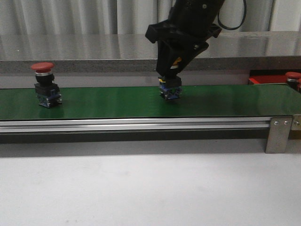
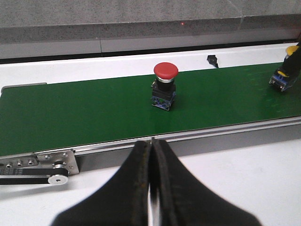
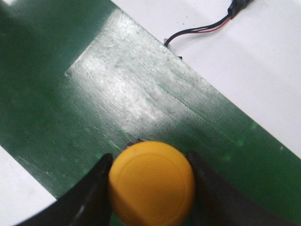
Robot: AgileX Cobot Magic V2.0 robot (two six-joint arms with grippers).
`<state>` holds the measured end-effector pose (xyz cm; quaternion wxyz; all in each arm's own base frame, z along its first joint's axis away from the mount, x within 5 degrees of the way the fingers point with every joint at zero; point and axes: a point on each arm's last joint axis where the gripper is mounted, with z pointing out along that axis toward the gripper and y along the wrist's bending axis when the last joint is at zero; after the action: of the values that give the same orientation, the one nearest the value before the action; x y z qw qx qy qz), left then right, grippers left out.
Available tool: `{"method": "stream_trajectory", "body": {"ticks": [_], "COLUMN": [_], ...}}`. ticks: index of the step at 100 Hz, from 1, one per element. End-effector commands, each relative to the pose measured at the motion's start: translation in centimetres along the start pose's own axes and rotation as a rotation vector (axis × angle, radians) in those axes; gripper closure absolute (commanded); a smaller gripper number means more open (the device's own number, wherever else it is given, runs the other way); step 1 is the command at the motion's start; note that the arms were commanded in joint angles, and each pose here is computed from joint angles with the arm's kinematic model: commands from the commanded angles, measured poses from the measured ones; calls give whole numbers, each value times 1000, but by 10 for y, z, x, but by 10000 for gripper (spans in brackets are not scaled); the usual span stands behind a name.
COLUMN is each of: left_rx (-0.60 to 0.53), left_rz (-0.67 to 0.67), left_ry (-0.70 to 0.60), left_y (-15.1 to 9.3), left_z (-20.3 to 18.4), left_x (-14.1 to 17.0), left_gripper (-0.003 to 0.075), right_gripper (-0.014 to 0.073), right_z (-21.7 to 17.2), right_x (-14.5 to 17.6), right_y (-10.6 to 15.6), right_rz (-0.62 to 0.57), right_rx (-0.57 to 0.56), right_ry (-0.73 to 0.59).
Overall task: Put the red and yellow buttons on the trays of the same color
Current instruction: 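Close the right gripper on the yellow button and lift it, then lower the yellow button into the yellow tray and release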
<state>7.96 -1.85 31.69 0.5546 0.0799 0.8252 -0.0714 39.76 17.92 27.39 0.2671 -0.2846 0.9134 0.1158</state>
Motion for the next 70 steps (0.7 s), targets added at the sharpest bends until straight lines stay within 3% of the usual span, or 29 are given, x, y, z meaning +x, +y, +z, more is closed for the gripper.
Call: {"method": "stream_trajectory", "body": {"ticks": [1, 34, 70], "left_rx": [9, 9, 9], "left_rz": [-9, -9, -9], "left_ry": [-89, -89, -89], "left_y": [-1, -1, -1], "left_z": [-4, -4, -4], "left_x": [-14, -14, -14], "left_gripper": [739, 739, 739], "right_gripper": [382, 382, 382], "right_z": [-50, -97, -148], "right_x": [-18, 22, 101], "right_y": [6, -5, -48], "right_rz": [20, 174, 373], "right_rx": [24, 139, 316], "right_ry": [-166, -244, -238]}}
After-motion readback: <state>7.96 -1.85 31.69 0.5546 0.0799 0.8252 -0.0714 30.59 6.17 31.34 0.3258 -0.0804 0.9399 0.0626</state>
